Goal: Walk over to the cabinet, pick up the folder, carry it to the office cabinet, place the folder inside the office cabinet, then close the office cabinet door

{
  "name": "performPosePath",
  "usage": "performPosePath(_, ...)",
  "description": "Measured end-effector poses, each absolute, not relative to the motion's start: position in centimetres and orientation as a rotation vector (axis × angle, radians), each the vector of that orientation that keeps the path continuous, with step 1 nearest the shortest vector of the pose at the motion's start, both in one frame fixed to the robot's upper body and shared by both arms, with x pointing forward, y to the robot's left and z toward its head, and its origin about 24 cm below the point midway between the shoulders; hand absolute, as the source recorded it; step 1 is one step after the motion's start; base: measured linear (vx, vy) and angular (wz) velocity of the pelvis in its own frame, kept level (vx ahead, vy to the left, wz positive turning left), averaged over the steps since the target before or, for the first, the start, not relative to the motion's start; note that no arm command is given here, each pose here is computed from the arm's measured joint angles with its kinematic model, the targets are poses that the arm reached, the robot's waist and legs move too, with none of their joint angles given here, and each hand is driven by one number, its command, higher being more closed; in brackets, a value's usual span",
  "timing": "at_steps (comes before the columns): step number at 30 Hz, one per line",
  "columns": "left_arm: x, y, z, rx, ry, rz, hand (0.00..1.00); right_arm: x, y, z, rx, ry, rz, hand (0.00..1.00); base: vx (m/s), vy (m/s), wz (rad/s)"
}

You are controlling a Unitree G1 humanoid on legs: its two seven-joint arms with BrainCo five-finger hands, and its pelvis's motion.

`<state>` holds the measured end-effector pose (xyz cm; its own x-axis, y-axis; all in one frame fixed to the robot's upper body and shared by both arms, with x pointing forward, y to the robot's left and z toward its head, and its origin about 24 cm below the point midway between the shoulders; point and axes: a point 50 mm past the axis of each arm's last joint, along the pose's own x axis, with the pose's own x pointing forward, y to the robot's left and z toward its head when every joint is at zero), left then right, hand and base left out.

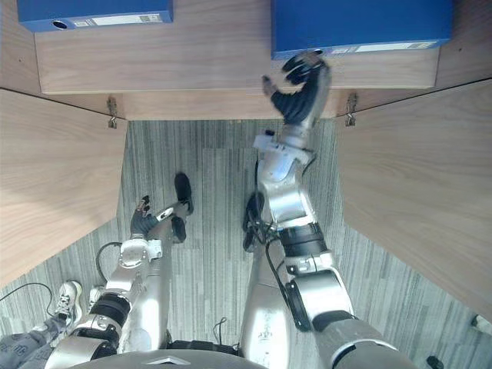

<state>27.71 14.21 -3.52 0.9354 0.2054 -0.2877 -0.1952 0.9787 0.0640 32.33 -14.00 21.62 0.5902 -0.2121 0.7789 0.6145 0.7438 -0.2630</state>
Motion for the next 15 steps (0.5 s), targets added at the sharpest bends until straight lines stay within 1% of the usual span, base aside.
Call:
performPosePath(4, 27.2, 15.0, -4.0, 0.055, 0.312, 0.215, 0.0, 32.1, -13.1, 19.6, -0.713, -0.786, -0.424, 1.0, 0.0, 0.0, 0.0)
performPosePath(7, 26.9, 15.6, -4.2, 0.071, 0.311, 0.218, 0.0, 32.5, -13.1, 18.6, -0.794, -0.756, -0.375, 1.0, 0.0, -0.008, 0.02)
performPosePath(12, 26.9, 16.1, -4.0, 0.079, 0.298, 0.213, 0.0, 33.2, -13.7, 17.7, -0.862, -0.703, -0.335, 1.0, 0.0, -0.017, 0.01)
performPosePath(15, 27.3, 16.7, -3.2, 0.09, 0.255, 0.221, 0.0, 34.0, -14.4, 18.7, -0.89, -0.709, -0.349, 1.0, -0.01, -0.039, -0.03)
